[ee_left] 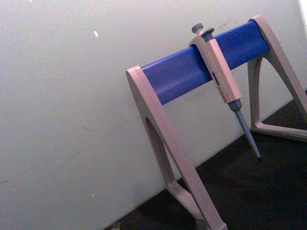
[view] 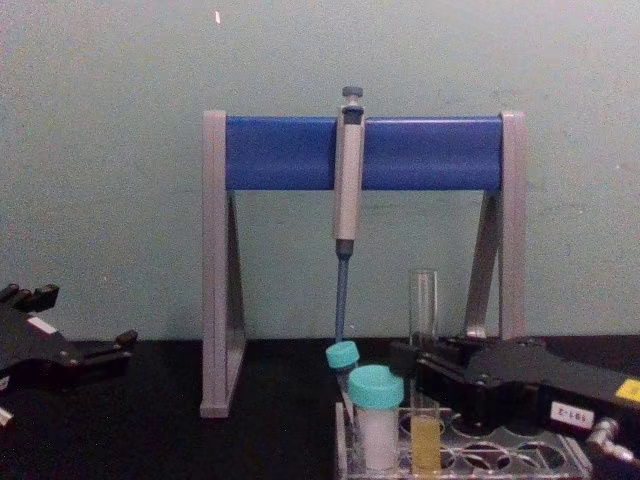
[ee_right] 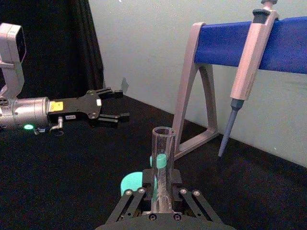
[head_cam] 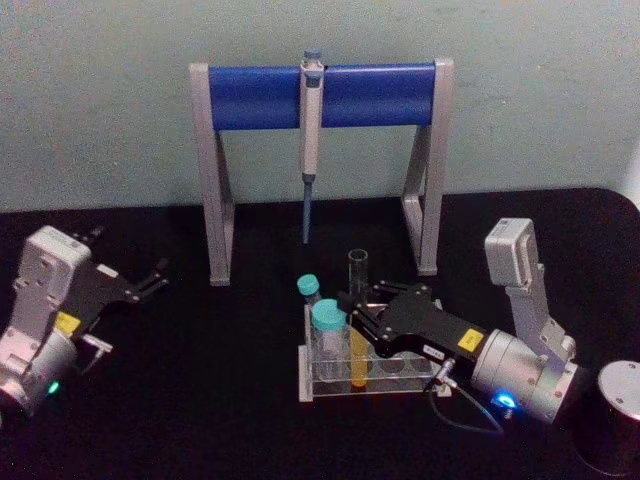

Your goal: Pick up the test tube from the test tube rack, shake it, then place it back into the test tube rack.

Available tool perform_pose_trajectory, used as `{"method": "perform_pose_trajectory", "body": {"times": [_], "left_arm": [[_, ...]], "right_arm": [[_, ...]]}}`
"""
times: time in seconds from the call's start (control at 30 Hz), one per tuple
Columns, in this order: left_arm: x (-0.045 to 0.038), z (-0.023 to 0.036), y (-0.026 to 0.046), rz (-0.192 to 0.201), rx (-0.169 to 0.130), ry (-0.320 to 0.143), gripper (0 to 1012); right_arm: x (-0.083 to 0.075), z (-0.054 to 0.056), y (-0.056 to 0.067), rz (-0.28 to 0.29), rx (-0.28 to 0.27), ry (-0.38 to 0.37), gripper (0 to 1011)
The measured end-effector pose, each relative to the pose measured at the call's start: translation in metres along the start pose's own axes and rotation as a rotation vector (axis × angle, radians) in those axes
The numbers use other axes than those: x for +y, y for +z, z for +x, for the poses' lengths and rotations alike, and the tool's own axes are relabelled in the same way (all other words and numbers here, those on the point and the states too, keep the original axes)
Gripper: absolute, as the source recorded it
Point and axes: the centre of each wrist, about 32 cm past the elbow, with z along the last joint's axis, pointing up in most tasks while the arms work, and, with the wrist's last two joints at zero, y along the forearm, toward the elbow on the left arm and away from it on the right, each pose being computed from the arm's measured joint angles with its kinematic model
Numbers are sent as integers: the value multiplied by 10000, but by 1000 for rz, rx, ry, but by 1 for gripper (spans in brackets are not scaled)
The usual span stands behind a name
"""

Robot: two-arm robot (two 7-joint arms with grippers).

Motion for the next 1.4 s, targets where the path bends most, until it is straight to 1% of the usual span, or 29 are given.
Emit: {"method": "perform_pose_trajectory", "body": {"times": [0.33,0.47,0.6,0.67,0.87,0.9,1.03,1.23,1.33,1.4], "left_arm": [[0,0,0,0,0,0,1001],[0,0,0,0,0,0,1001],[0,0,0,0,0,0,1001],[0,0,0,0,0,0,1001],[0,0,0,0,0,0,1001],[0,0,0,0,0,0,1001],[0,0,0,0,0,0,1001],[0,0,0,0,0,0,1001],[0,0,0,0,0,0,1001],[0,0,0,0,0,0,1001]], "right_arm": [[-3,-17,35,0,-25,1,235],[-15,-21,71,9,-36,-3,235],[-36,-29,131,25,-50,-7,235],[-53,-38,188,42,-61,-6,235],[-83,-48,304,83,-70,-3,235],[-83,-48,304,83,-70,-3,235],[-89,-50,368,104,-80,-2,235],[-66,-3,453,124,-95,-34,235],[-47,35,473,126,-100,-51,235],[-47,35,473,126,-100,-51,235]]}}
